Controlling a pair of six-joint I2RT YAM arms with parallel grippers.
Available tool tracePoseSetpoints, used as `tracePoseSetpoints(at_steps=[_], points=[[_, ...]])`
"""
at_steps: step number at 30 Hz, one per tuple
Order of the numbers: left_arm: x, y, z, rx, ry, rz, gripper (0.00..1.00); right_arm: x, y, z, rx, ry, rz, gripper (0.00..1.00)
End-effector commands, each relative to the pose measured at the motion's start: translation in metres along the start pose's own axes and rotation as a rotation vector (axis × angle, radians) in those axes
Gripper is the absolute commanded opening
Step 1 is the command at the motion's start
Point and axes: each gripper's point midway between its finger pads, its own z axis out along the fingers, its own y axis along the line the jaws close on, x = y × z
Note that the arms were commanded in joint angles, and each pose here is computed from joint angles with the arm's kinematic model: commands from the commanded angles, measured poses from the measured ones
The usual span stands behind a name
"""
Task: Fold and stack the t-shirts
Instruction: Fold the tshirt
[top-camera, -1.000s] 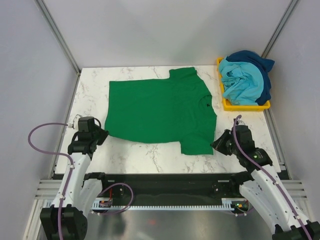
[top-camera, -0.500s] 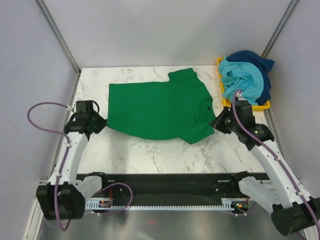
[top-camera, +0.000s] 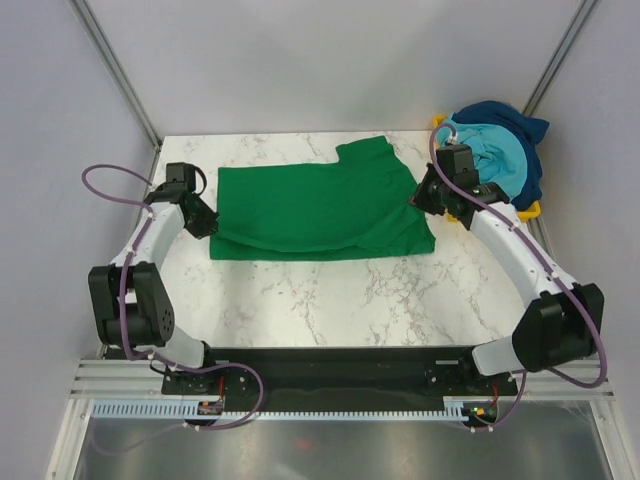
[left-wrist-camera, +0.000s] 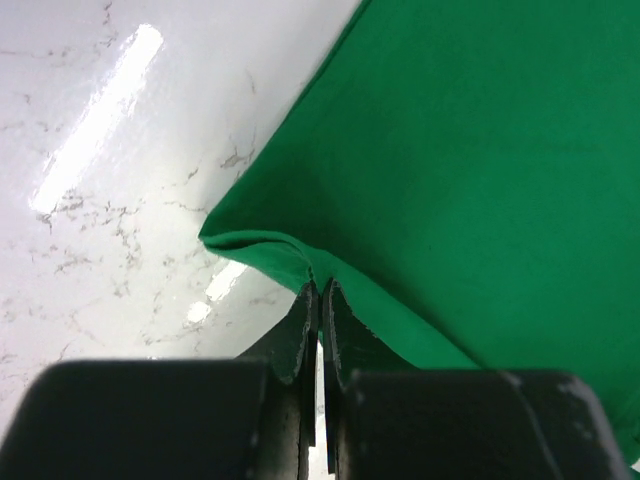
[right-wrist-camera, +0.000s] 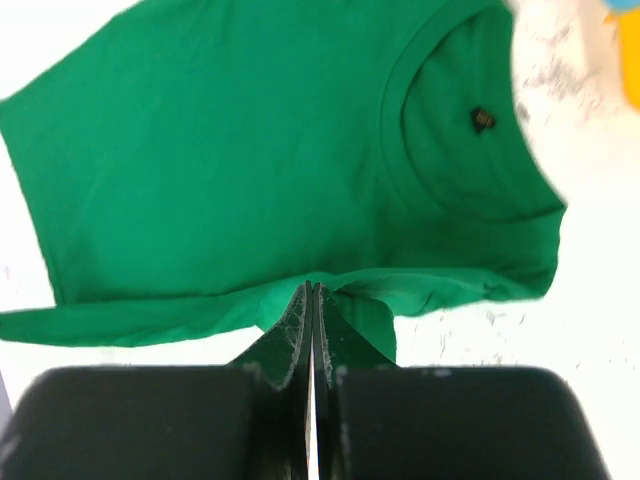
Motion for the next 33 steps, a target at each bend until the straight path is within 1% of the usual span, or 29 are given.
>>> tracePoseSetpoints(at_steps=[1,5,6,7,8,9,11,12,14,15,16,17,18,19,20,21,22,23,24,25,26,27,28,29,30,31,32,33], points=[[-0.015,-0.006,0.012,-0.009,-0.001,0.031,0.02,-0.041,0.004,0.013,-0.002,-0.089,0.000,0.00],[-0.019,-0.007,0.029,-0.020,0.033,0.015,0.02,-0.063,0.000,0.035,0.006,-0.096,0.013,0.00],[-0.021,-0.013,0.031,-0.002,0.044,0.016,0.02,-0.067,-0.002,0.039,0.012,-0.101,0.013,0.00],[-0.021,-0.014,0.035,0.001,0.056,0.018,0.02,-0.068,-0.010,0.051,0.033,-0.089,0.020,0.00],[-0.022,-0.017,0.043,0.001,0.073,0.023,0.02,-0.074,-0.003,0.053,0.001,-0.083,0.013,0.00],[-0.024,-0.019,0.046,0.000,0.074,0.025,0.02,-0.071,-0.008,0.066,0.015,-0.060,0.014,0.00],[-0.022,-0.024,0.055,0.012,0.106,0.024,0.02,-0.081,-0.007,0.073,0.004,-0.060,0.009,0.00],[-0.024,-0.024,0.057,0.012,0.110,0.021,0.02,-0.076,-0.013,0.087,0.021,-0.035,0.013,0.00],[-0.028,-0.029,0.062,0.022,0.117,0.018,0.02,-0.088,-0.013,0.096,0.016,-0.042,0.022,0.00],[-0.024,-0.026,0.071,0.005,0.147,0.017,0.03,-0.085,-0.021,0.113,0.039,-0.020,0.034,0.00],[-0.025,-0.027,0.074,0.005,0.154,0.012,0.06,-0.089,-0.027,0.120,0.050,-0.020,0.047,0.00],[-0.034,-0.035,0.074,0.033,0.153,0.006,0.15,-0.106,-0.022,0.123,0.035,-0.047,0.051,0.01],[-0.029,-0.032,0.084,0.017,0.194,-0.002,0.21,-0.099,-0.026,0.144,0.027,-0.004,0.059,0.15],[-0.043,-0.041,0.082,0.045,0.179,-0.007,0.29,-0.126,-0.019,0.145,-0.009,-0.045,0.066,0.23],[-0.043,-0.048,0.082,0.077,0.205,-0.008,0.43,-0.131,-0.016,0.151,-0.034,-0.032,0.064,0.34],[-0.046,-0.052,0.081,0.093,0.211,-0.004,0.47,-0.128,-0.014,0.163,-0.071,0.003,0.053,0.56],[-0.052,-0.058,0.074,0.114,0.199,0.005,0.51,-0.150,-0.005,0.157,-0.091,-0.038,0.037,0.66],[-0.056,-0.059,0.068,0.122,0.184,0.021,0.56,-0.149,-0.010,0.154,-0.065,-0.020,0.032,0.71],[-0.058,-0.058,0.062,0.118,0.165,0.027,0.58,-0.158,-0.010,0.143,-0.048,-0.053,0.015,0.78],[-0.067,-0.060,0.044,0.128,0.116,0.031,0.61,-0.150,-0.017,0.140,-0.025,-0.042,0.002,0.81],[-0.062,-0.046,0.044,0.079,0.103,0.029,0.65,-0.148,-0.019,0.132,-0.016,-0.051,0.002,0.83],[-0.061,-0.042,0.037,0.072,0.087,0.028,0.66,-0.154,-0.013,0.107,-0.026,-0.093,-0.003,0.85],[-0.052,-0.033,0.030,0.072,0.076,0.021,0.66,-0.126,-0.031,0.111,0.014,-0.042,0.014,0.86],[-0.047,-0.030,0.026,0.080,0.069,0.004,0.66,-0.119,-0.035,0.104,0.022,-0.050,0.024,0.86],[-0.040,-0.027,0.024,0.087,0.068,-0.006,0.66,-0.117,-0.031,0.082,0.004,-0.078,0.026,0.86],[-0.017,-0.012,0.030,0.066,0.108,-0.018,0.66,-0.077,-0.052,0.088,0.037,-0.003,0.045,0.86],[-0.021,-0.017,0.020,0.111,0.055,-0.045,0.66,-0.067,-0.057,0.085,0.035,-0.005,0.063,0.86],[-0.015,-0.013,0.020,0.119,0.052,-0.056,0.66,-0.059,-0.057,0.072,0.021,-0.012,0.065,0.86]])
